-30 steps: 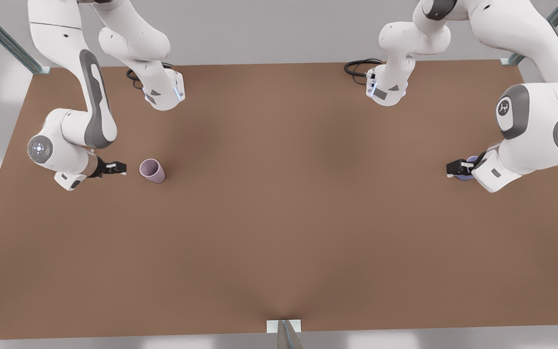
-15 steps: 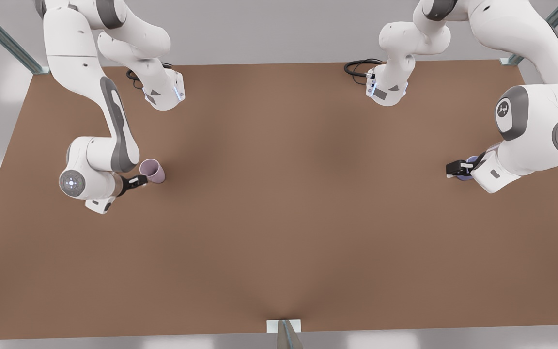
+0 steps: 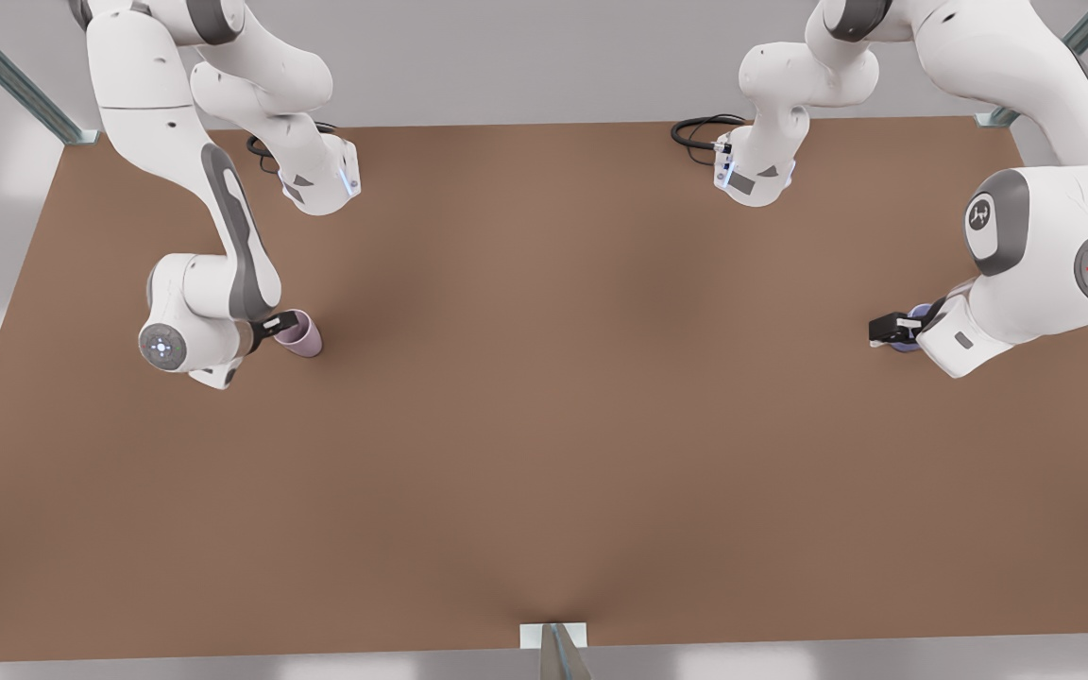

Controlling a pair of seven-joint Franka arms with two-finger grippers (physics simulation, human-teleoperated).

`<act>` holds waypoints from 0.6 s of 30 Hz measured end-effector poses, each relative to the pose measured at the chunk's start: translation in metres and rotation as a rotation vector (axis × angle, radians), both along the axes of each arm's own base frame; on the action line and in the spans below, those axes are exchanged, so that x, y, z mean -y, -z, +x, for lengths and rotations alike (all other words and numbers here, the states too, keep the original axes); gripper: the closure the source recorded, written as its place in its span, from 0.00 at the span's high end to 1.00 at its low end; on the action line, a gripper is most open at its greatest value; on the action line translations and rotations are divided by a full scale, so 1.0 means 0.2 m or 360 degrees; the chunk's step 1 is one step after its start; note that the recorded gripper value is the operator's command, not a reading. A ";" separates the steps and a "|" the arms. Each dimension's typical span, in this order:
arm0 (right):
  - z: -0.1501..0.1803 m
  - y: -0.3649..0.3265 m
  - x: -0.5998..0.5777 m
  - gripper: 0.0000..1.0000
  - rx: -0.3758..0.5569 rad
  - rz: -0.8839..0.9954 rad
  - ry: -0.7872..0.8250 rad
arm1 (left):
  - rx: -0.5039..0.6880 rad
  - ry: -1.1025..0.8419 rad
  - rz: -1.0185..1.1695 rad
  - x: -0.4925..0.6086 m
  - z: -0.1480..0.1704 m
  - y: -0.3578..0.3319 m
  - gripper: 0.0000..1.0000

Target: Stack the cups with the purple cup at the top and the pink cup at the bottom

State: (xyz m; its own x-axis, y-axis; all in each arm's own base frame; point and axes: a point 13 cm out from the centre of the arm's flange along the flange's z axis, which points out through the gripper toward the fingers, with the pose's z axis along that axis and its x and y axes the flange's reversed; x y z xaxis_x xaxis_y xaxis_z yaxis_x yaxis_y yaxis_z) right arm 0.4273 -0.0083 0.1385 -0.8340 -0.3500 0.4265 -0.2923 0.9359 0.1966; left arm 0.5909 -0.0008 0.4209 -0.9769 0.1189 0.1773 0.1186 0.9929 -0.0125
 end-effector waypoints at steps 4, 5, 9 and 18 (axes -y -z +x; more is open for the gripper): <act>-0.08 0.07 0.02 1.00 -0.0026 0.0000 -0.0003 | -0.0007 0.0000 0.0000 0.00 0.00 0.01 1.00; -0.10 0.08 0.02 1.00 -0.0025 0.0000 -0.0005 | -0.0007 0.0000 0.0000 0.00 -0.01 0.01 1.00; -0.13 0.14 0.02 0.98 -0.0003 0.0001 -0.0015 | -0.0008 0.0000 0.0000 0.00 -0.01 0.01 1.00; -0.10 0.22 0.02 0.61 0.0090 -0.0003 -0.0040 | -0.0007 -0.0001 0.0000 0.00 -0.01 0.01 1.00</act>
State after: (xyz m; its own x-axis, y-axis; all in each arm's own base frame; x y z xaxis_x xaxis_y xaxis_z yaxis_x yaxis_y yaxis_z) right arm 0.4064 -0.0127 0.0944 -0.8476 -0.3704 0.3799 -0.3264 0.9285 0.1771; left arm 0.5898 0.0000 0.4187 -0.9762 0.1183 0.1816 0.1179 0.9929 -0.0133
